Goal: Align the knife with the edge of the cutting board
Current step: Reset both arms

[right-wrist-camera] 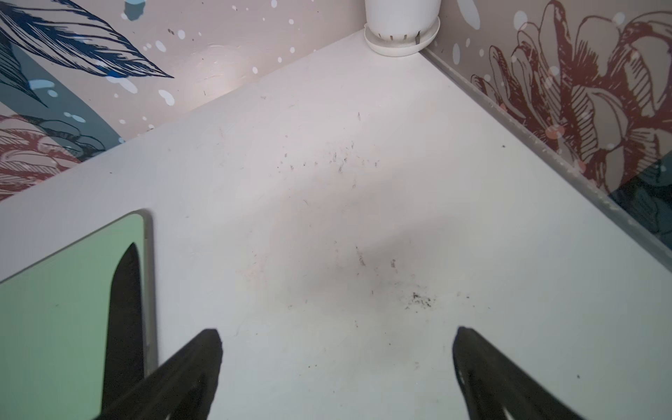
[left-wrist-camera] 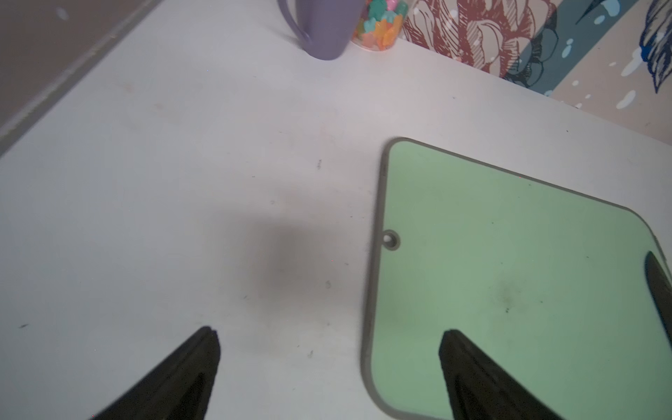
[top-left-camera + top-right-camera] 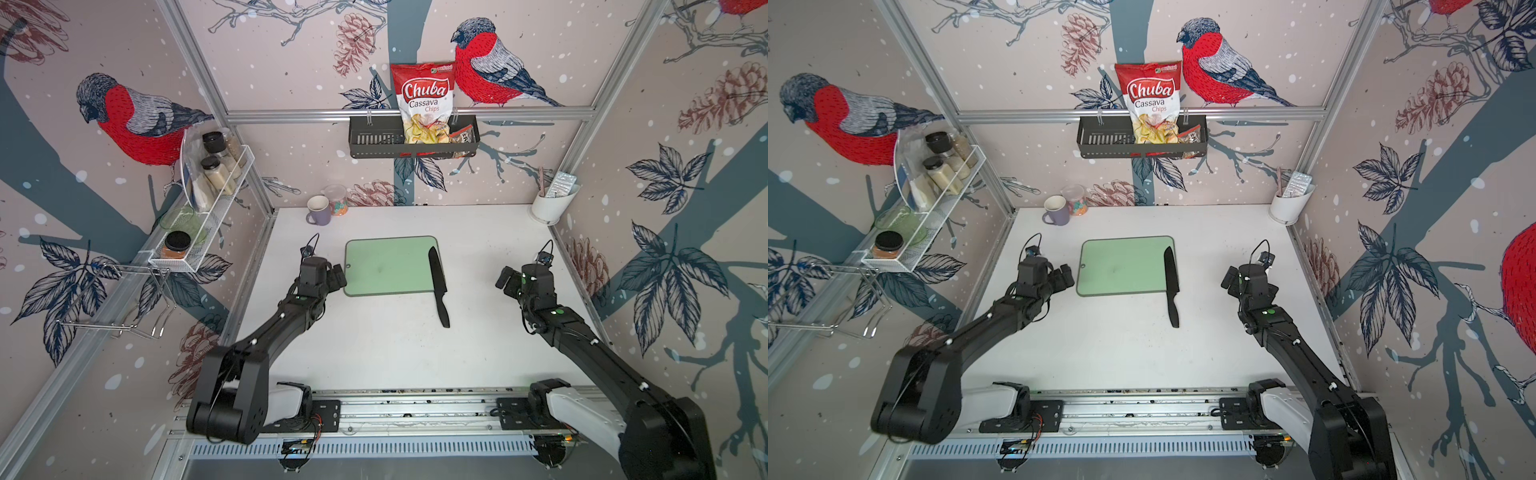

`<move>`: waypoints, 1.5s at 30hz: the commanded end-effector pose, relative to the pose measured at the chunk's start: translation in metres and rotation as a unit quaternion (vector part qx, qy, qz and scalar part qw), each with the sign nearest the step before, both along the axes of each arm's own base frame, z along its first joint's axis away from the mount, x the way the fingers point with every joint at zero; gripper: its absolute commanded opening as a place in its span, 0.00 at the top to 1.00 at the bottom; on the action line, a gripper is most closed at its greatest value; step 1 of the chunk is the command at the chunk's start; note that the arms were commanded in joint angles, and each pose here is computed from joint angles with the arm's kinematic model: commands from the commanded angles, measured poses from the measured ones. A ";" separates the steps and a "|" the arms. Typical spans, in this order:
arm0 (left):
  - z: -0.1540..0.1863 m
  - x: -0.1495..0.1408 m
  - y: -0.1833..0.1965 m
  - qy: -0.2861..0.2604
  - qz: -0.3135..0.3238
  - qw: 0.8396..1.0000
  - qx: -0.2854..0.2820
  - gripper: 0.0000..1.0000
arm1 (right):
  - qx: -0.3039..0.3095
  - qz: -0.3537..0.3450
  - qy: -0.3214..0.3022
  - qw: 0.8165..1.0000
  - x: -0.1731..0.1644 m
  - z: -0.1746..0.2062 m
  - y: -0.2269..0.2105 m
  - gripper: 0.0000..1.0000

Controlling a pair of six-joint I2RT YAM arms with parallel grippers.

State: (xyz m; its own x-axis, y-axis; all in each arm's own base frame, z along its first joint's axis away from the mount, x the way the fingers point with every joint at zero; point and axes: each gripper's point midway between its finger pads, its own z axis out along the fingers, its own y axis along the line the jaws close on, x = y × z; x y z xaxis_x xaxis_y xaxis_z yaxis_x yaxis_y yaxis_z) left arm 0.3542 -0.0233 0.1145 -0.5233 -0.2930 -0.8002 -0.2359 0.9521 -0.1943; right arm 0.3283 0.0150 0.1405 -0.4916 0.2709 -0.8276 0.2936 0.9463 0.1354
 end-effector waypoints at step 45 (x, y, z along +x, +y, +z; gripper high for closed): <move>-0.016 0.034 0.061 -0.104 0.038 0.976 0.187 0.02 | -0.094 0.043 -0.103 0.989 0.060 -0.042 -0.033 0.00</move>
